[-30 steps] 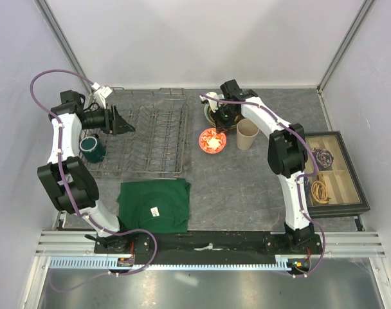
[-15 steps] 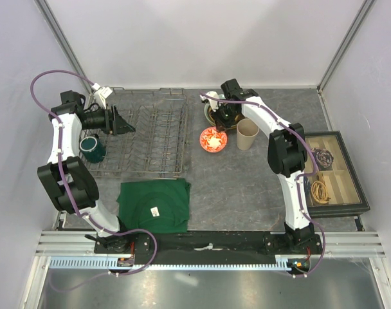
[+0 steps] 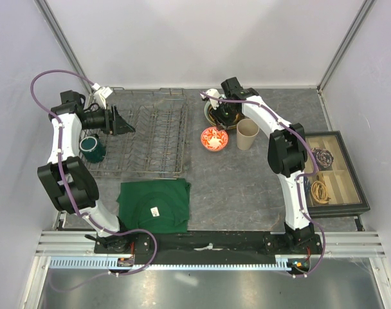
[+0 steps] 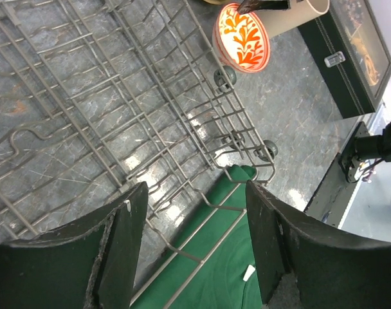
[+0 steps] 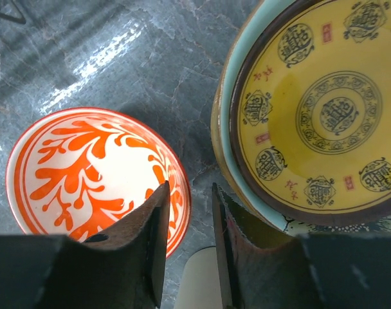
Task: Unload the mixed dishes from the dish rack
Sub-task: Place the bowl at the center of the board, then pick up the cup from the dish rack.
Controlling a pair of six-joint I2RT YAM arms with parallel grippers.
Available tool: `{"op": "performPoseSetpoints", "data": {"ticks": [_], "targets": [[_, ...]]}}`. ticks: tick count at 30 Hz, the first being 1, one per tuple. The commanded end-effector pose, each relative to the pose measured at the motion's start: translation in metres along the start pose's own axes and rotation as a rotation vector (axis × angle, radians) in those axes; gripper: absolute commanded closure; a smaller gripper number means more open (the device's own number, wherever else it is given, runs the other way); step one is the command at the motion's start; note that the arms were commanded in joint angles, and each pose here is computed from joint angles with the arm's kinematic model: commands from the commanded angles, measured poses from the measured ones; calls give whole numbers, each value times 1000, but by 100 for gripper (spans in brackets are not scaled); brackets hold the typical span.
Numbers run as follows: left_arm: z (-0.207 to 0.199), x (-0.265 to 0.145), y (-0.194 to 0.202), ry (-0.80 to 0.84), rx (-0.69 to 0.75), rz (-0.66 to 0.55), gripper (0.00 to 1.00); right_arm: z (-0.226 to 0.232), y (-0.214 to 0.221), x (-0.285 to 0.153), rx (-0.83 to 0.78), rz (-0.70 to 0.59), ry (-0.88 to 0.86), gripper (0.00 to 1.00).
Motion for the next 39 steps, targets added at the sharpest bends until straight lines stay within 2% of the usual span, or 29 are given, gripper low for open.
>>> {"op": "performPoseSetpoints", "data": {"ticks": [1,10,18,23,29,39], "targets": [[-13,-14,-19,-63,121,-33,30,-18,-25,-19,-32,-71,95,59],[10,-41,-26,-395,172,-26,27,-28,-48,-57,-13,-138,210,47],[29,-74,-9,-636,193,90,21,-16,-57,-83,-38,-166,241,42],[45,-98,1,-682,124,134,18,-9,-56,-92,-36,-168,254,37],[60,-112,16,-706,73,192,7,5,-63,-108,-55,-171,287,32],[95,-124,13,-773,134,262,3,30,-66,-113,-80,-116,278,28]]}}
Point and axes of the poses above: each gripper's point midway between its finger pads, its own x axis out along the fingers, its own z axis along the line the jaws close on, y = z × x, the point moved 4 cm from there along -x, back along the fingers, and after that the axes turned 11 degrees about -x, right-handed, at the moved point
